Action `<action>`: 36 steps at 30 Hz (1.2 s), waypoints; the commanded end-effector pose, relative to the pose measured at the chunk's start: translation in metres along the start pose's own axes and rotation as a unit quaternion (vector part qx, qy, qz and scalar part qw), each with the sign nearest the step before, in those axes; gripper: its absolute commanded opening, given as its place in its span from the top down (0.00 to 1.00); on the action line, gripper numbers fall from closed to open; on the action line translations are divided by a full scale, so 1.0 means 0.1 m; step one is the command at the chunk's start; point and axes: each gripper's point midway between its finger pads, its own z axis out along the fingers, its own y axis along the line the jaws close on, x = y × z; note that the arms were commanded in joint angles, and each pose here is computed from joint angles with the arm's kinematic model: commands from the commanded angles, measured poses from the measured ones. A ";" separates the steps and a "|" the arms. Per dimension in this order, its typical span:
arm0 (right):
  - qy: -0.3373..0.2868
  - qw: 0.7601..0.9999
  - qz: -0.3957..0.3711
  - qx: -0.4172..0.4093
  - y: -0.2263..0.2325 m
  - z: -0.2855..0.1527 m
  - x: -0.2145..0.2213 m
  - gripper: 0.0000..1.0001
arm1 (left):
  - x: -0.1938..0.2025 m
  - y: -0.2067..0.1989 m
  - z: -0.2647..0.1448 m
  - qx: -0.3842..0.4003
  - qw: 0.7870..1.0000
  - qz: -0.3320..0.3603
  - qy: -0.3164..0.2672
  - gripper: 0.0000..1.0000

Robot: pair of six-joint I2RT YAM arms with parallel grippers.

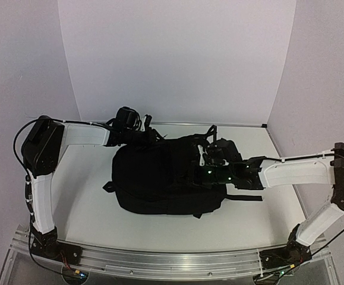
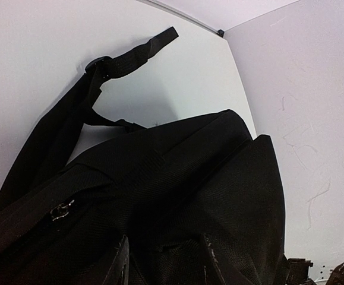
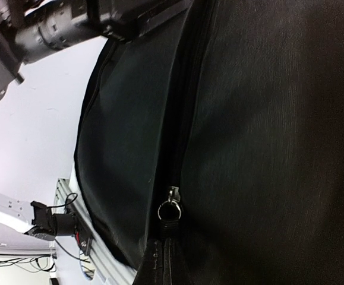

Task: Pack the student bag
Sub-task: Zip the student bag at the center of the board.

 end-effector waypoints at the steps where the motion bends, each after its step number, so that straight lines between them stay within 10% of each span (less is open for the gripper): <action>1: 0.014 1.000 0.011 -0.021 0.18 -0.16 0.20 1.00 | 0.04 0.14 0.07 -0.028 1.000 -0.001 0.007 0.59; 16: 0.023 1.000 0.012 0.002 0.05 -0.19 0.43 1.00 | 0.03 0.10 0.03 -0.027 1.000 0.006 0.004 0.58; 21: -0.019 0.999 -0.037 -0.001 0.33 -0.33 0.11 0.39 | -0.14 -0.17 -0.25 -0.015 0.997 0.067 -0.036 0.29; 26: -0.063 0.994 -0.087 0.030 0.44 -0.45 -0.20 0.06 | -0.30 -0.40 -0.63 -0.040 0.989 0.130 -0.063 0.05; 36: -0.145 0.975 -0.113 0.127 -0.07 -0.51 -1.21 0.02 | -0.68 0.25 -1.47 -0.129 0.981 0.058 -0.131 0.00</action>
